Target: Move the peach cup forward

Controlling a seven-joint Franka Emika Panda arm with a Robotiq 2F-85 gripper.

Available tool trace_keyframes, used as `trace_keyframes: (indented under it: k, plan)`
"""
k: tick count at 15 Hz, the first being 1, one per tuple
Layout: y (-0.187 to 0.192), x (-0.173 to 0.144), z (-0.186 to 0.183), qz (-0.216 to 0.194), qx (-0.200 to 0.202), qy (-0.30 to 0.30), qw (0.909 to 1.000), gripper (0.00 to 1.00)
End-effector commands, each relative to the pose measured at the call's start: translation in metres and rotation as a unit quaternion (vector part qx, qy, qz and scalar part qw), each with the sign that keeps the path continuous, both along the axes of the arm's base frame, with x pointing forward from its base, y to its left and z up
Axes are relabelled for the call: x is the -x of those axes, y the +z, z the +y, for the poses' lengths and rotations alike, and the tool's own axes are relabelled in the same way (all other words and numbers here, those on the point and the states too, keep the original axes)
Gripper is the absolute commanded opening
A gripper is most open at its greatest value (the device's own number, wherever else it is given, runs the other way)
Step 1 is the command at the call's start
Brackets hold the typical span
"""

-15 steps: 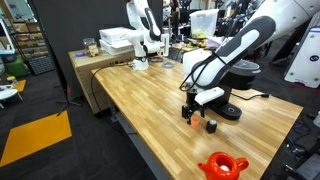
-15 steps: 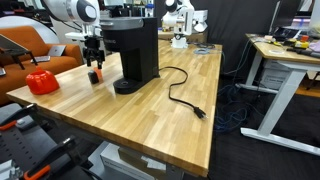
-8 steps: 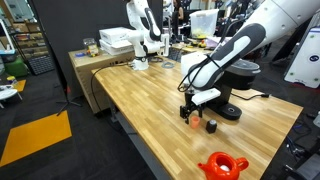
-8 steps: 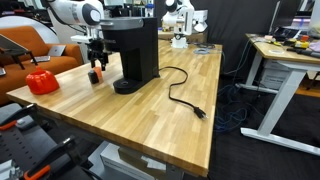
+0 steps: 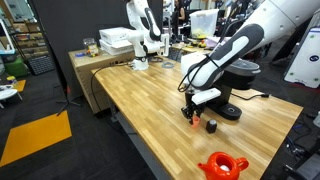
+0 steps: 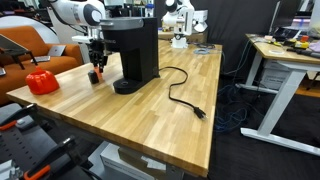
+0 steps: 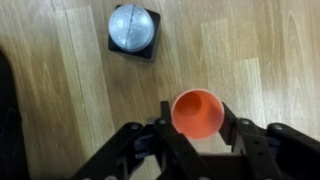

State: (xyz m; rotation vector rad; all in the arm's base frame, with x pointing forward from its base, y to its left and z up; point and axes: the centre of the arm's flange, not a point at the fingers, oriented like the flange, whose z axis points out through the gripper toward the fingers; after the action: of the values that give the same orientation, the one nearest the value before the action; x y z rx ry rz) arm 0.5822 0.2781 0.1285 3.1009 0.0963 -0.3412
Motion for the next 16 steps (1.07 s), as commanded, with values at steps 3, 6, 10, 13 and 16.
trace_keyframes:
  k: [3,6,10,13,16]
  plan:
    - [0.0,-0.005,-0.003,0.014,0.002,-0.006,0.9999,0.3]
    - [0.001,-0.004,-0.003,0.014,0.003,-0.004,0.9999,0.16]
    - [0.005,0.0,-0.003,0.015,0.0,0.002,0.9999,0.16]
    - [0.009,0.003,-0.002,0.018,-0.003,0.003,0.9998,0.16]
    - [0.021,0.005,0.0,0.017,-0.006,0.006,0.9998,0.16]
